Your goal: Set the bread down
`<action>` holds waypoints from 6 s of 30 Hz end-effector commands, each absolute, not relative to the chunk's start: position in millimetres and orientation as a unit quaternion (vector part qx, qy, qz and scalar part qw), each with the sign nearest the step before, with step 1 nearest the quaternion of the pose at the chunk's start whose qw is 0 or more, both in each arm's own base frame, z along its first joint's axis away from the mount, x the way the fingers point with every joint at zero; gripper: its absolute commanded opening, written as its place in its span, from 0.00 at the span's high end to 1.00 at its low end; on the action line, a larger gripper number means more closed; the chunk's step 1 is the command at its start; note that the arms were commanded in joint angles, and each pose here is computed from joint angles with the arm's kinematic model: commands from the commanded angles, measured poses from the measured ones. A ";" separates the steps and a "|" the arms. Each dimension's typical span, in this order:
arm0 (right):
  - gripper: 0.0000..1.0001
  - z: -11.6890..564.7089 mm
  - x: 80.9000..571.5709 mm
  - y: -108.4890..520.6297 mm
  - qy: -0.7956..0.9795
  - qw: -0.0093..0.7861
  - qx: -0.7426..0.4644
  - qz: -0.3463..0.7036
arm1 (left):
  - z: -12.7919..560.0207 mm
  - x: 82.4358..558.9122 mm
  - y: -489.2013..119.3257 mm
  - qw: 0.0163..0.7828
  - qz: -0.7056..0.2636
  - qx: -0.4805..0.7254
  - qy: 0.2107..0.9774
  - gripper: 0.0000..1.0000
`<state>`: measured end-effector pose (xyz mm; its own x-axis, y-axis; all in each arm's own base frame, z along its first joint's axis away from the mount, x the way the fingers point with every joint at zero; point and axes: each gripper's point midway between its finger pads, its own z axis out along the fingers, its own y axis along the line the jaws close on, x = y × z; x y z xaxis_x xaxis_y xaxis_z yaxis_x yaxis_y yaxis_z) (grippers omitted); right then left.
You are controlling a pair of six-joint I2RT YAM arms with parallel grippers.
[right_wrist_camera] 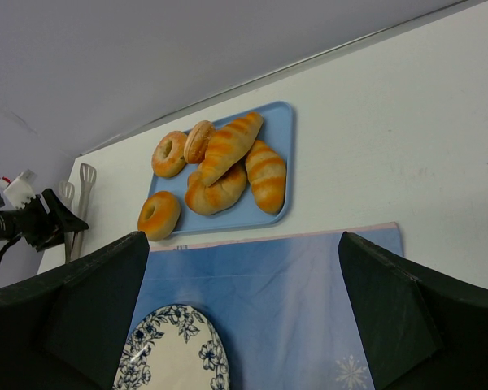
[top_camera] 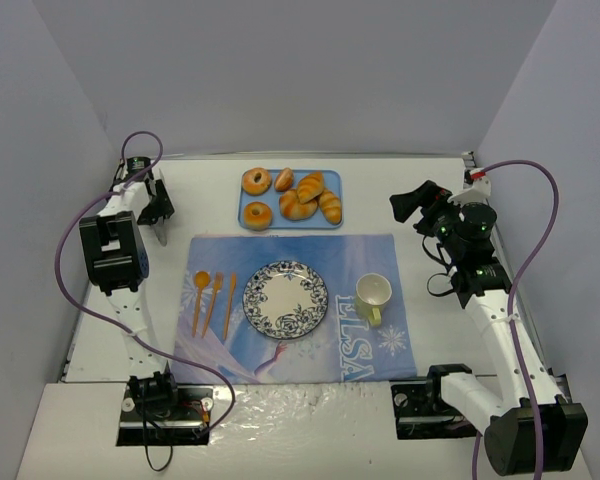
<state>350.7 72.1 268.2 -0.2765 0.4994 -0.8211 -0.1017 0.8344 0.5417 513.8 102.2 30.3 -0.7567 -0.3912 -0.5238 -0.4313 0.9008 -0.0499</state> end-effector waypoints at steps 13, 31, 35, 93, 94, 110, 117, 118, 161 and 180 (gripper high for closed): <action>0.00 314.1 345.1 75.4 0.716 0.631 0.115 0.277 | 101.6 500.6 69.2 0.329 0.037 -0.220 0.918 0.58; 0.00 322.9 340.1 78.6 0.715 0.630 0.108 0.284 | 198.4 473.5 51.4 0.416 0.057 -0.220 0.881 0.57; 0.00 323.8 339.5 79.0 0.715 0.629 0.107 0.284 | 214.3 468.4 42.5 0.429 0.050 -0.213 0.876 0.57; 0.00 308.9 338.4 74.2 0.728 0.621 0.116 0.267 | 193.4 370.0 -151.2 0.349 -0.065 0.030 0.934 0.51; 0.00 309.1 338.7 74.4 0.728 0.620 0.116 0.268 | 190.8 371.8 -153.9 0.349 -0.066 0.029 0.934 0.51; 0.00 305.0 338.9 75.7 0.731 0.617 0.112 0.268 | 169.3 383.5 -164.6 0.338 -0.049 0.029 0.939 0.50; 0.00 305.9 338.6 75.9 0.731 0.617 0.113 0.270 | 162.3 383.6 -166.0 0.331 -0.038 0.032 0.942 0.51; 0.00 305.6 338.5 76.0 0.731 0.617 0.113 0.270 | 162.1 383.4 -166.3 0.331 -0.037 0.033 0.942 0.51; 0.00 306.8 349.3 72.5 0.734 0.619 0.114 0.257 | 242.8 236.0 -190.9 0.353 -0.136 0.132 0.916 0.87; 0.00 297.0 349.7 71.6 0.738 0.614 0.119 0.253 | 183.8 166.8 -213.7 0.299 -0.147 0.169 0.928 0.87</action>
